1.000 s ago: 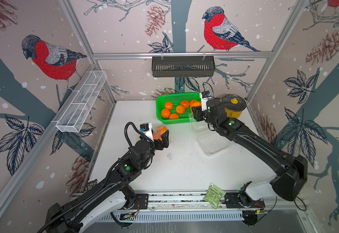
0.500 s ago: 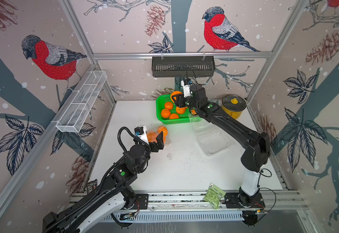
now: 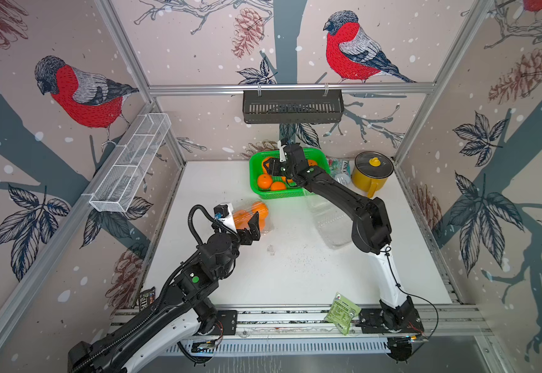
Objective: Take oranges out of containers
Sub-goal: Adjust the packing box at the center of the board.
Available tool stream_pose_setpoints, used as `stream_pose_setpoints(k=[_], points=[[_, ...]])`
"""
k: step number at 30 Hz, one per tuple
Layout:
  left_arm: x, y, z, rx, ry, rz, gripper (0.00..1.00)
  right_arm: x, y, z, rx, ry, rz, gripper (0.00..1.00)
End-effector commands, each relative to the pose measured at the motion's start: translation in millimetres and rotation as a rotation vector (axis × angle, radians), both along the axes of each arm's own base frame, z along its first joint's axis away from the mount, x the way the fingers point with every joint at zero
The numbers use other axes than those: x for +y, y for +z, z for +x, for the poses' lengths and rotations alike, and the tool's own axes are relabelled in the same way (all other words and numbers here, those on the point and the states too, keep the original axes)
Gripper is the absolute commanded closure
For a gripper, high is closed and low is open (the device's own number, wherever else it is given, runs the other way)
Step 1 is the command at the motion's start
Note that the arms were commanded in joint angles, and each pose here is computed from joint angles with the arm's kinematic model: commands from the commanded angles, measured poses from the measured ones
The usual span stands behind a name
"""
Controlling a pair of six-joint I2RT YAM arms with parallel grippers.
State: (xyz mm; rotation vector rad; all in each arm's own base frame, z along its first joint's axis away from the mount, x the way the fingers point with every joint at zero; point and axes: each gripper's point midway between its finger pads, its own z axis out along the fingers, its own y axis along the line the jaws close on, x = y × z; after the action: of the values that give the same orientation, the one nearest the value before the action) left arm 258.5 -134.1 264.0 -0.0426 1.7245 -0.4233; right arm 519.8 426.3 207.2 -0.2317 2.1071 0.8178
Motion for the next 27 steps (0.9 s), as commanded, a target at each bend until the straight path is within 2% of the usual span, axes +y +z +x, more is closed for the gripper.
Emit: stream_pose_setpoints(k=[1,8,14,21,27], points=[[1,-1,1,-0.001,0.007,0.009,0.03,-4,-14,10,0.021,-0.067,-0.014,0.5],[-1,-3,1,0.003,0.0,0.002,0.03,-30,-54,20,0.056,-0.141,-0.144,0.5],[-4,-4,2,0.009,-0.007,-0.003,0.03,-68,-74,21,0.1,-0.201,-0.243,0.5],[-10,-6,6,0.015,-0.022,-0.01,0.03,-105,-79,18,0.096,-0.254,-0.33,0.49],[-20,-4,8,0.018,-0.053,-0.031,0.03,-127,-86,20,0.105,-0.276,-0.412,0.44]])
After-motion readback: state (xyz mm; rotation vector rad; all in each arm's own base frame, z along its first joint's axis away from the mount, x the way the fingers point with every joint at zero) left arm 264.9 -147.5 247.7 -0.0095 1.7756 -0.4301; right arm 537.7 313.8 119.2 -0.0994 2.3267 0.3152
